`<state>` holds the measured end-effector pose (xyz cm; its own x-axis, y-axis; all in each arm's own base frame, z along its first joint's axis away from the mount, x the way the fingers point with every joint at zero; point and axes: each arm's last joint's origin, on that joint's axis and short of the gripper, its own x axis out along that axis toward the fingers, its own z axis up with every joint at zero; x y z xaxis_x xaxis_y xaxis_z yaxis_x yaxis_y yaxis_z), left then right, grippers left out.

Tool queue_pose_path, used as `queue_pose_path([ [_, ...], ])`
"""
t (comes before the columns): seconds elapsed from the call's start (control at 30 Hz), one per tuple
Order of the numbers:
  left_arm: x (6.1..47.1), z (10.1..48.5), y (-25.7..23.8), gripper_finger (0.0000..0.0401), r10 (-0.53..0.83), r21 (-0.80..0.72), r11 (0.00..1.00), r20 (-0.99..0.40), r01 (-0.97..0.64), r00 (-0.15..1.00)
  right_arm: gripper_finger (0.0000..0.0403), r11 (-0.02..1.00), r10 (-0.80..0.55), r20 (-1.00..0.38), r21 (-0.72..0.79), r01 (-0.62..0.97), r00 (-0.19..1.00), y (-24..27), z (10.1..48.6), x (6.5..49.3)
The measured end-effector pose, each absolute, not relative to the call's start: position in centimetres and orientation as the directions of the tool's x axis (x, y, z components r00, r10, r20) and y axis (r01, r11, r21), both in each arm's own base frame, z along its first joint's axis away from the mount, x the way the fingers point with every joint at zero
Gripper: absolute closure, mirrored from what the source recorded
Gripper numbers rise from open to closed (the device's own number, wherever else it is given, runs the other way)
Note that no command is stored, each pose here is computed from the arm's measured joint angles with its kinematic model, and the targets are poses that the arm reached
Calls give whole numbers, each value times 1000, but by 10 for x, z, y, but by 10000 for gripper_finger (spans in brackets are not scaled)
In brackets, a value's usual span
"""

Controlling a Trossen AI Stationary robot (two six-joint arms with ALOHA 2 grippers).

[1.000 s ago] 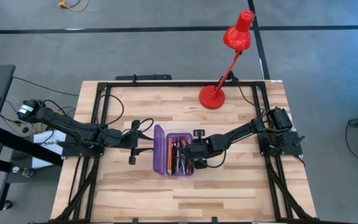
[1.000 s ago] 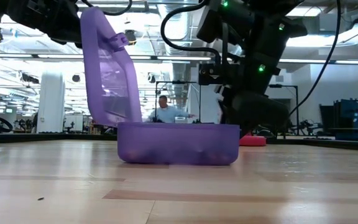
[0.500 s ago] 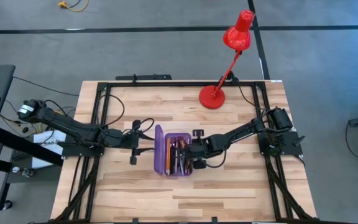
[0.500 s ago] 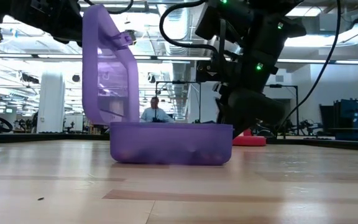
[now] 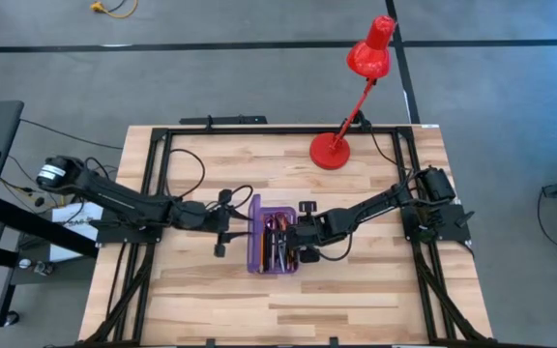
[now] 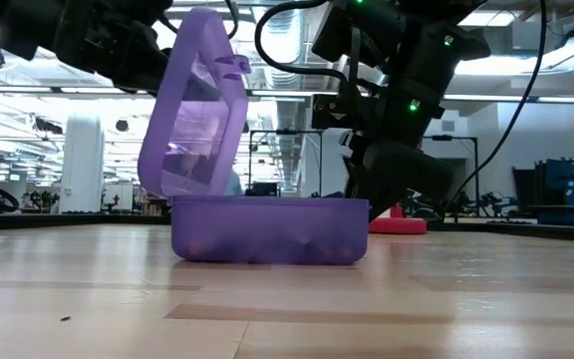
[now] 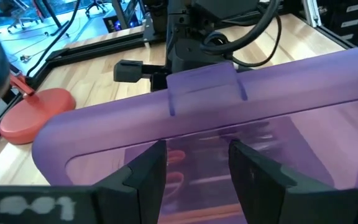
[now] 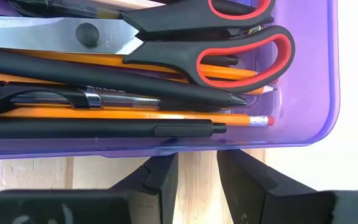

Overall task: Pick & place school supplies into a supply box
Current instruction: Close the purple supply box

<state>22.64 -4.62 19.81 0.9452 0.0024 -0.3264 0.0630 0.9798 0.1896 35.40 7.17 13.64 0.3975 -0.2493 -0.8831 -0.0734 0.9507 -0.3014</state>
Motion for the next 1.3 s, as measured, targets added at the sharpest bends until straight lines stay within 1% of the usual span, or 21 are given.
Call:
queue_pose_path([
  [0.23, 228, 197, -45, 239, 6, 182, 982, -324, 56, 946, 296, 951, -252, -882, -302, -66, 397, 72, 136, 354],
  [0.67, 232, 199, -45, 239, 4, 165, 985, -281, 44, 960, 296, 946, -273, -865, -321, -46, 420, 71, 137, 356],
  [0.77, 237, 193, -46, 239, -18, 146, 987, -294, 63, 956, 296, 946, -273, -864, -320, -44, 424, 71, 138, 356],
  [0.9, 250, 179, -47, 239, -14, 137, 988, -358, 67, 934, 296, 948, -273, -864, -317, -37, 423, 71, 138, 356],
  [1.07, 267, 171, -50, 239, -24, 136, 987, -394, 84, 919, 296, 949, -281, -879, -315, -26, 386, 70, 137, 352],
  [1.23, 277, 168, -47, 239, -45, 121, 987, -411, 103, 911, 296, 951, -286, -888, -308, -5, 360, 70, 147, 344],
  [1.3, 278, 167, -46, 239, -46, 118, 988, -415, 104, 909, 296, 954, -282, -877, -300, 15, 389, 72, 156, 344],
])
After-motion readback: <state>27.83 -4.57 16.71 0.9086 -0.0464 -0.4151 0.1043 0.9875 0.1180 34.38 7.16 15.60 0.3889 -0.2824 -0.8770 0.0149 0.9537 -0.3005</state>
